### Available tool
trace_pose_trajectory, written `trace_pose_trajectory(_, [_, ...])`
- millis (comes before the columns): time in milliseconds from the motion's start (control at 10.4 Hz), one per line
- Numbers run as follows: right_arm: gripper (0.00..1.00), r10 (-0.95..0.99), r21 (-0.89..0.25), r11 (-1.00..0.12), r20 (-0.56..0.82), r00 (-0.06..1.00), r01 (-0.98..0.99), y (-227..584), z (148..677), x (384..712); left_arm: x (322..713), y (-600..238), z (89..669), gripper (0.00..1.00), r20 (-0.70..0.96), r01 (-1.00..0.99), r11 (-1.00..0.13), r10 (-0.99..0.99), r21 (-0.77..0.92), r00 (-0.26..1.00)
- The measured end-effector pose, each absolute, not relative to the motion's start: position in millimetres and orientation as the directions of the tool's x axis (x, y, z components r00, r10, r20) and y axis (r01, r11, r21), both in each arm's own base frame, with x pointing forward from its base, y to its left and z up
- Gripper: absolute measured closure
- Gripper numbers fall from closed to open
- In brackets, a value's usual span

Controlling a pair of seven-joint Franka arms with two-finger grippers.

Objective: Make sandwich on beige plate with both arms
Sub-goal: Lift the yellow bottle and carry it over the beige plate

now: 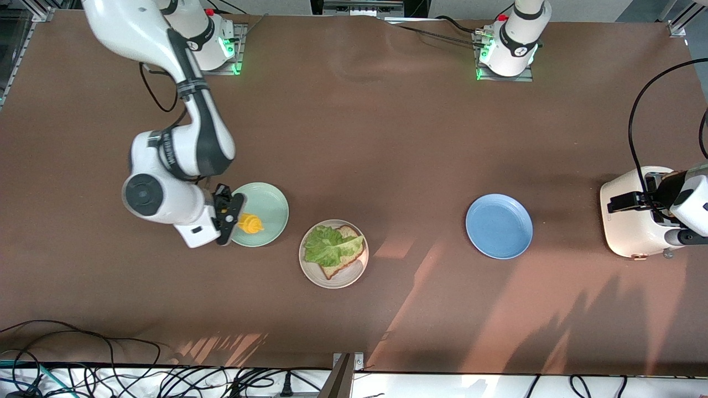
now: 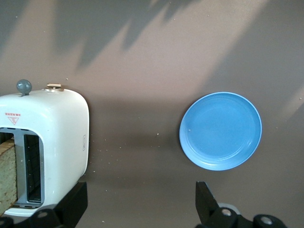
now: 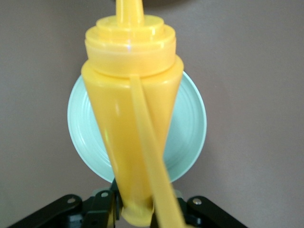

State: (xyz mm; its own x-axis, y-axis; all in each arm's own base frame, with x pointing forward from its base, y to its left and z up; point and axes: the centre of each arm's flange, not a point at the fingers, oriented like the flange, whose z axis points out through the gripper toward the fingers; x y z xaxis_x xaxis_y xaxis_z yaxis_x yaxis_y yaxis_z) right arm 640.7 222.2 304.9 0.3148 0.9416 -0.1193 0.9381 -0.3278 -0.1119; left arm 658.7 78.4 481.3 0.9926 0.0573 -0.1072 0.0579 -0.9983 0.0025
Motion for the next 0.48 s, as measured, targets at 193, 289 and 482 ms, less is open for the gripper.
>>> trace_pose_trajectory(193, [0.72,0.925,-0.031,-0.317,-0.230,0.302,0.948,271,301,621,659,79,481,0.00,-0.107,0.058,-0.998,0.057,0.002,0.993])
trace_pose_trajectory(289, [0.72,0.914,-0.002,-0.311,-0.273,0.299,0.950,292,297,610,659,79,481,0.00,-0.106,0.058,-0.998,0.058,0.002,0.993])
trace_pose_trajectory(482, [0.72,0.885,0.040,-0.297,-0.364,0.291,0.954,325,287,597,659,80,481,0.00,-0.105,0.060,-0.998,0.060,0.002,0.993])
